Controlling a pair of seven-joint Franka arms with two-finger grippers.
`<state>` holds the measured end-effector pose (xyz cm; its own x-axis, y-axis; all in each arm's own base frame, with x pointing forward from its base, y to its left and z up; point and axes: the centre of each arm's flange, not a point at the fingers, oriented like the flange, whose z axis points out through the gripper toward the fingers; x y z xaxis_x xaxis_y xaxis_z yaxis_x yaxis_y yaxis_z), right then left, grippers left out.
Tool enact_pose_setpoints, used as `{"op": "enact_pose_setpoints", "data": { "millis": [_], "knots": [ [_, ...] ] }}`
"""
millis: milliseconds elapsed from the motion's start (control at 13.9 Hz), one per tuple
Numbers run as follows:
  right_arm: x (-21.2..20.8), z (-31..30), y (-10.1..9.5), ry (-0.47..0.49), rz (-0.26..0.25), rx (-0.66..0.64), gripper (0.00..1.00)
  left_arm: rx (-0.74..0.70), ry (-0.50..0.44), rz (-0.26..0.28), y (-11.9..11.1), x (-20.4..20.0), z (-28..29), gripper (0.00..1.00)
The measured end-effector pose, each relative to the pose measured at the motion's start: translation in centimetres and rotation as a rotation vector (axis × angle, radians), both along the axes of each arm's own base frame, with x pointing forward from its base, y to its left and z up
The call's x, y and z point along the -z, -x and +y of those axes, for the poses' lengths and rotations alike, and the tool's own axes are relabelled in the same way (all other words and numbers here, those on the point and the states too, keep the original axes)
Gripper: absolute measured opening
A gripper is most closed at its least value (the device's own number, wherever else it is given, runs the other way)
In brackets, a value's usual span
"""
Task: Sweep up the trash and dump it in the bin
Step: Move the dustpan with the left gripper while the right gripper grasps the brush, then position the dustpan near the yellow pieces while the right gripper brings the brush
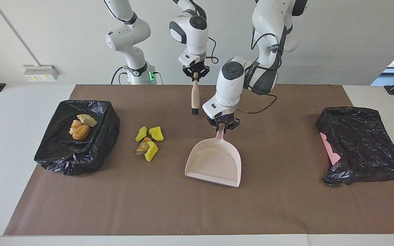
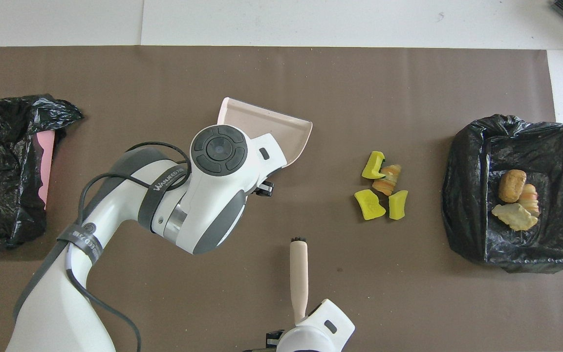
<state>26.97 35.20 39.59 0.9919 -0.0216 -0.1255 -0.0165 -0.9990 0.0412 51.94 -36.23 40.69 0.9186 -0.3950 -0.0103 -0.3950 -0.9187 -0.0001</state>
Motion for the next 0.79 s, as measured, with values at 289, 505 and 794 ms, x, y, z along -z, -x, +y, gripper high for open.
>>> {"op": "enact_pose_setpoints", "data": {
  "millis": [289,505,794],
  "knots": [
    [-3.2,-6.3,-6.3,0.025,0.015,-0.019,0.26,0.343,-0.029,0.054,-0.5,0.1,2.5,0.31],
    [-5.8,-13.0,-11.8,0.016,0.017,-0.055,0.26,0.569,-0.029,0.085,-0.5,1.0,3.5,0.31],
    [-4.5,-24.3,-17.9,0.044,0.052,-0.126,0.26,0.765,-0.053,0.112,0.6,2.1,3.5,0.31]
  ]
}}
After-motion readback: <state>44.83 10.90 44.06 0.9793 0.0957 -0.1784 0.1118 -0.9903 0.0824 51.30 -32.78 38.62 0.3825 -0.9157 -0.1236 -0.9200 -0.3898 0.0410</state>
